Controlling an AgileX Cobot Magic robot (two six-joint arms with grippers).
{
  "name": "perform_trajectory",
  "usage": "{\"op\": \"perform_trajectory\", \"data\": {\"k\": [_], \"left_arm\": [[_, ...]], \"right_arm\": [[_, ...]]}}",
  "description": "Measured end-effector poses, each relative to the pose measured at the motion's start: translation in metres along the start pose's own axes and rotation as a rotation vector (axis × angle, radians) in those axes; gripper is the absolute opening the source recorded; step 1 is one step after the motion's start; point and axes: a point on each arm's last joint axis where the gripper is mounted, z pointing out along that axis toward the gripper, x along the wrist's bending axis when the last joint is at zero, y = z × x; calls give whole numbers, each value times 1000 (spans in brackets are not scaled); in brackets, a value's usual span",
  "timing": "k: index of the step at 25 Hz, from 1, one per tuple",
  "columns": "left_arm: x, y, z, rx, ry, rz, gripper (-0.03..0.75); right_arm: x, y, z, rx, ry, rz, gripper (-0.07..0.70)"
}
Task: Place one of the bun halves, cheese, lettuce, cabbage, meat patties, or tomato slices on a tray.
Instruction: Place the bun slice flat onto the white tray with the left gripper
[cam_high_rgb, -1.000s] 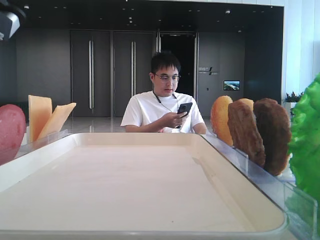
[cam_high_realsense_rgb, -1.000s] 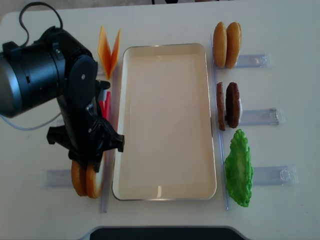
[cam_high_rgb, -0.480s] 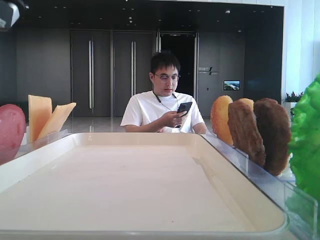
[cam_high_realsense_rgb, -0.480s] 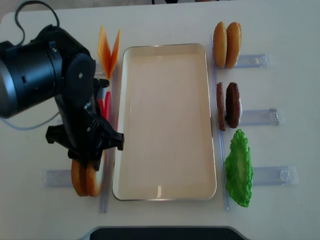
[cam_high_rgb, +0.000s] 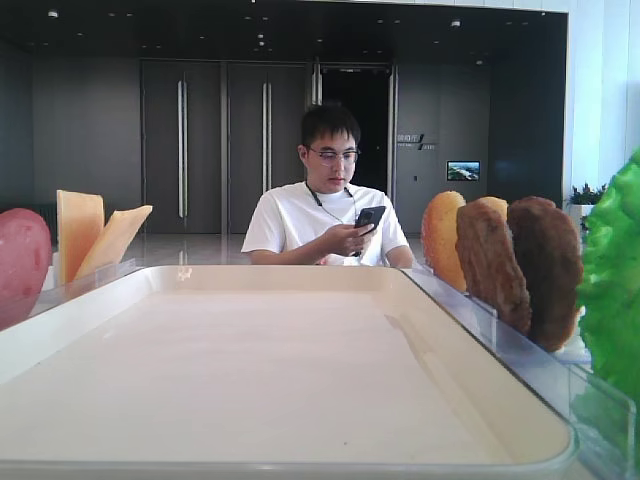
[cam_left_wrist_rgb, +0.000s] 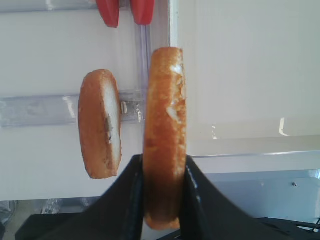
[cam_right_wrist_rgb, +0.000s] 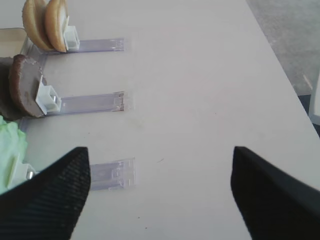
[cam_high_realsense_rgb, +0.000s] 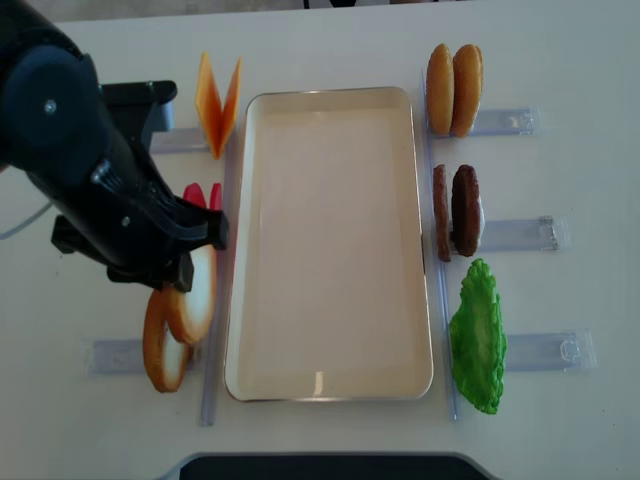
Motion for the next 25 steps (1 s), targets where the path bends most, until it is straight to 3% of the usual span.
{"op": "perform_trajectory", "data": {"k": [16,23,25], "left_arm": [[6,-3,-10,-46,5,7,142],[7,-9,4,-45,-24,3,141],[8,-10,10,-49,-52,-18,141]], "right_arm": [[0,0,0,0,0,0,577],[0,0,0,0,0,0,577],[0,0,0,0,0,0,577]]}}
